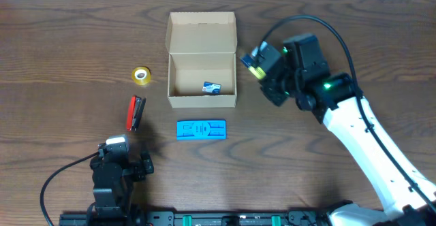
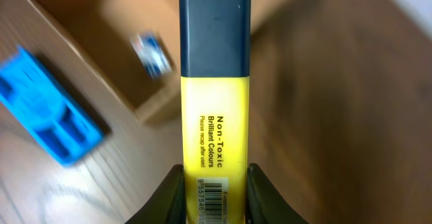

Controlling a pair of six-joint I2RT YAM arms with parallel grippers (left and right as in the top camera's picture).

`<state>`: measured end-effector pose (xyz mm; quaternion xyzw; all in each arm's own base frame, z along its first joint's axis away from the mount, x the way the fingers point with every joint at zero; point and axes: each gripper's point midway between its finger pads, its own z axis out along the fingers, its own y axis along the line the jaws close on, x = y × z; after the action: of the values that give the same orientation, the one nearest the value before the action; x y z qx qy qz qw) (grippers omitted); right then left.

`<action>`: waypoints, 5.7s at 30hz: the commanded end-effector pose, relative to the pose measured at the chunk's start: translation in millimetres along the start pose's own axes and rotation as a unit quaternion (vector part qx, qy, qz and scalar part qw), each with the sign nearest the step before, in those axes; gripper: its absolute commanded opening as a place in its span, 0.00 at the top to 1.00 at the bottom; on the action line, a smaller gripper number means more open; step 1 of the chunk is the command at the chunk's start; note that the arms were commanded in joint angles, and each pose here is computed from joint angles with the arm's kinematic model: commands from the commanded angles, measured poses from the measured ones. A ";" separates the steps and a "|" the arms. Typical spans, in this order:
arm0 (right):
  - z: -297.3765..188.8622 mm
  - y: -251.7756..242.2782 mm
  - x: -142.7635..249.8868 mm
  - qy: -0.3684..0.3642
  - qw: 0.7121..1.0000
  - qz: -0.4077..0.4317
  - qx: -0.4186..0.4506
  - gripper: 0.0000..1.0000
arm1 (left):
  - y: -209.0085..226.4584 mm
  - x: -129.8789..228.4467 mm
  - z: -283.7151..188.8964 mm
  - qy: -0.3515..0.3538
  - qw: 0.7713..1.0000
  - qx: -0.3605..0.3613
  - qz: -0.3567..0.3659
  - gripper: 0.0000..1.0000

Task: Pack container
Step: 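Place the highlighter into the cardboard box with the right gripper, then grasp the blue whiteboard duster with the right gripper, then lift the blue duster and lower it into the cardboard box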

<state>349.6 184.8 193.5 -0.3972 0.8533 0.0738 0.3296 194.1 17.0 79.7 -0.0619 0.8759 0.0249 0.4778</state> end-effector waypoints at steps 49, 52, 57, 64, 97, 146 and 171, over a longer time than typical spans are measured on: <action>98.8 52.9 -107.6 0.033 0.985 -0.136 -0.096 0.42 | 1.3 3.1 1.5 0.003 1.000 -0.003 0.000 0.05; 66.4 82.3 -99.7 0.043 0.972 -0.173 -0.155 0.36 | 1.3 3.1 1.5 0.003 1.000 -0.003 0.000 0.05; 39.1 124.7 -60.8 0.116 0.944 -0.210 -0.225 0.23 | 1.3 3.1 1.5 0.003 1.000 -0.003 0.000 0.05; 34.5 177.2 -14.6 0.190 0.904 -0.265 -0.275 0.10 | 1.3 3.1 1.5 0.003 1.000 -0.003 0.000 0.05; 135.3 187.8 64.9 0.212 0.901 -0.312 -0.216 0.03 | 1.3 3.1 1.5 0.003 1.000 -0.003 0.000 0.05; 106.4 221.0 -5.2 0.216 0.902 -0.330 -0.177 0.81 | 1.3 3.1 1.5 0.003 1.000 -0.003 0.000 0.05; 107.7 56.8 -106.3 0.082 0.978 -0.182 -0.056 0.74 | 1.3 3.1 1.5 0.003 1.000 -0.003 0.000 0.05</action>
<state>410.0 326.5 166.3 -0.5763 0.7817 -0.0132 0.2378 194.1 17.0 79.7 -0.0619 0.8759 0.0249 0.4778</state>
